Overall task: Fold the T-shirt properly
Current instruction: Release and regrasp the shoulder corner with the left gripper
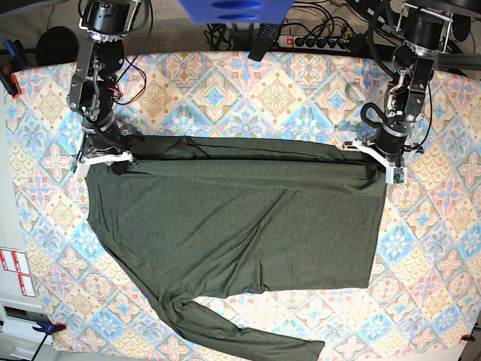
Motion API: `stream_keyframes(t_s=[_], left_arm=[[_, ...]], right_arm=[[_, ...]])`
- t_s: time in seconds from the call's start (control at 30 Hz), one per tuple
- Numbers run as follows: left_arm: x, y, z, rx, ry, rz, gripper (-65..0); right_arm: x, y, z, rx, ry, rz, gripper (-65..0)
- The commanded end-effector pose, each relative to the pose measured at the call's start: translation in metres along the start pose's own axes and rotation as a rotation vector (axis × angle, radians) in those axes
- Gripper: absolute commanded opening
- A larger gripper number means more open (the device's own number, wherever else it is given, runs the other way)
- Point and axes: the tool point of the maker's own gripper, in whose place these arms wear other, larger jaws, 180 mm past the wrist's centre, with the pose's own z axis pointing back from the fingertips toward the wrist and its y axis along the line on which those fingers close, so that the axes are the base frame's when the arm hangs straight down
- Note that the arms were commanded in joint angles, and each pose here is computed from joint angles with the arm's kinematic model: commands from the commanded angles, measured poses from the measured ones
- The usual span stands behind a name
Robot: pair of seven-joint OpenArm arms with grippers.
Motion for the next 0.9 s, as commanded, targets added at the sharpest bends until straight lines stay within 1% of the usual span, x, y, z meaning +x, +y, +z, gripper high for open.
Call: stream_keyframes(t_s=[0.0,0.07,0.2,0.3,0.4,0.47,0.57,0.67,0.87], left_arm=[[0.014,0.007,0.000,0.014,-0.030,-0.014,-62.5],[0.011,0.007,0.000,0.013,-0.008,-0.014,-57.6],[0.010,0.007,0.001,0.010,-0.003,-0.015,-46.8],[0.001,0.008,0.005,0.013,0.012,-0.015,-39.7],[0.002,0.001,0.013,-0.007,0.003,-0.018,-32.9],[0.001,0.009,0.022,0.005,0.002,-0.022,-29.0],[0.003,0.014,0.033,0.017,-0.011,-0.010,-26.4],[-0.002,0.013,0.044,0.016,-0.007,-0.009,-26.1],[-0.018,0.014,0.046,0.019,0.032,-0.004,-26.0]], right_arm=[[0.012,0.002,0.002,0.007,-0.035,0.013,-63.1],[0.011,0.001,0.002,0.007,-0.034,0.013,-60.0],[0.008,-0.004,0.004,-0.004,-0.029,0.011,-52.6],[0.007,-0.005,0.005,-0.007,-0.027,0.010,-48.4],[0.003,-0.009,0.008,-0.014,-0.020,0.012,-46.6],[0.002,-0.010,0.010,-0.015,-0.019,0.012,-46.8],[-0.005,-0.015,0.013,-0.025,-0.004,0.013,-46.8],[-0.012,-0.021,0.016,-0.037,0.009,0.014,-46.8],[-0.019,-0.026,0.019,-0.047,0.021,0.015,-46.8]])
